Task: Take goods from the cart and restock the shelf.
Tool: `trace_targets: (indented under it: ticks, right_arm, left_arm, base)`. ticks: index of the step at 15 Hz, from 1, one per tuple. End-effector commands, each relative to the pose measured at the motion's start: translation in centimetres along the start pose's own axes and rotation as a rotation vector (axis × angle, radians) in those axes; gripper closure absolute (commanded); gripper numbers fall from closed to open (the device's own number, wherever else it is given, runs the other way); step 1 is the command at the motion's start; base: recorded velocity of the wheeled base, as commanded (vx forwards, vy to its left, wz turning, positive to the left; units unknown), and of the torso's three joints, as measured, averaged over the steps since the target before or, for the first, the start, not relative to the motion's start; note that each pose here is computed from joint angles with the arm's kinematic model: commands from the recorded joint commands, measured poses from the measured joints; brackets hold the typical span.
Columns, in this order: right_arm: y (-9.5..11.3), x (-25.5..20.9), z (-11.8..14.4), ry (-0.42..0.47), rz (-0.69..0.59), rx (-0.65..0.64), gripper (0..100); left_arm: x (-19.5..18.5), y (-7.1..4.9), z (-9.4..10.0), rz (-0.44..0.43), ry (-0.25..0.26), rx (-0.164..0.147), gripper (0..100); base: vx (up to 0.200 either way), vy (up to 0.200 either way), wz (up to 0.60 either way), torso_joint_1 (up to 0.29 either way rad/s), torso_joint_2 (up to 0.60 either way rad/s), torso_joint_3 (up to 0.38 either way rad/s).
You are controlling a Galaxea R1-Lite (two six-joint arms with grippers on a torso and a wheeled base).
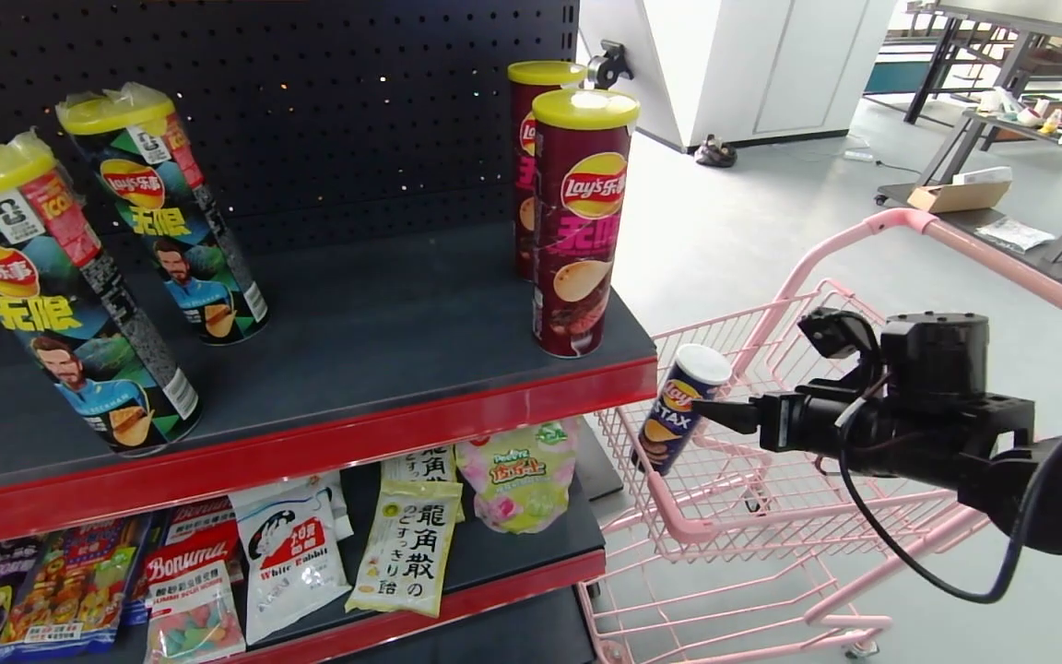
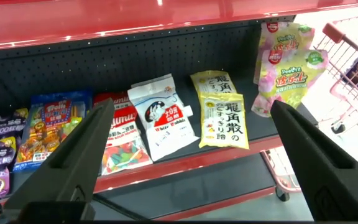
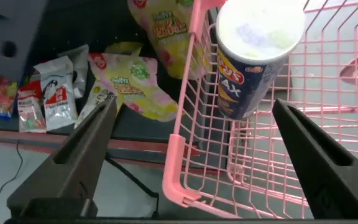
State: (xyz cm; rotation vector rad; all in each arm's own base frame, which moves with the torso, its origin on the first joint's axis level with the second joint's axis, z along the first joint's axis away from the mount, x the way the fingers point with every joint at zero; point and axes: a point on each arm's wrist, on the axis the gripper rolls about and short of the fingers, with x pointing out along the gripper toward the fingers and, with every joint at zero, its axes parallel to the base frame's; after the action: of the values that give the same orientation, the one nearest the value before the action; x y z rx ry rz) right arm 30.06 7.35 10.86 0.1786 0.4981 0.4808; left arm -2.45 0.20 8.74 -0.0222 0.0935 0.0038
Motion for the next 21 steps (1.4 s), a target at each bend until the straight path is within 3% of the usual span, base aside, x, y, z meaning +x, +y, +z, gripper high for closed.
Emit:
trace_targets:
  ticks: [1, 12, 21]
  right_arm:
    - [-1.1, 2.3, -1.7, 0.075, -0.006, 0.026, 0]
    - [-5.7, 8.7, -3.0, 0.02, -0.045, -0.019, 0]
    - [-6.5, 12.7, -2.0, -0.063, 0.005, -0.053, 0]
  left_arm:
    - [0.0, 0.0, 0.0, 0.001, 0.001, 0.0, 0]
    - [0.0, 0.0, 0.0, 0.002, 0.003, 0.006, 0]
    - [0.0, 0.0, 0.0, 0.002, 0.001, 0.02, 0]
  base:
    - [0.0, 0.0, 0.0, 0.0, 0.0, 0.0]
    - [0.0, 0.0, 0.0, 0.0, 0.0, 0.0]
    - [0.0, 0.0, 0.0, 0.0, 0.0, 0.0]
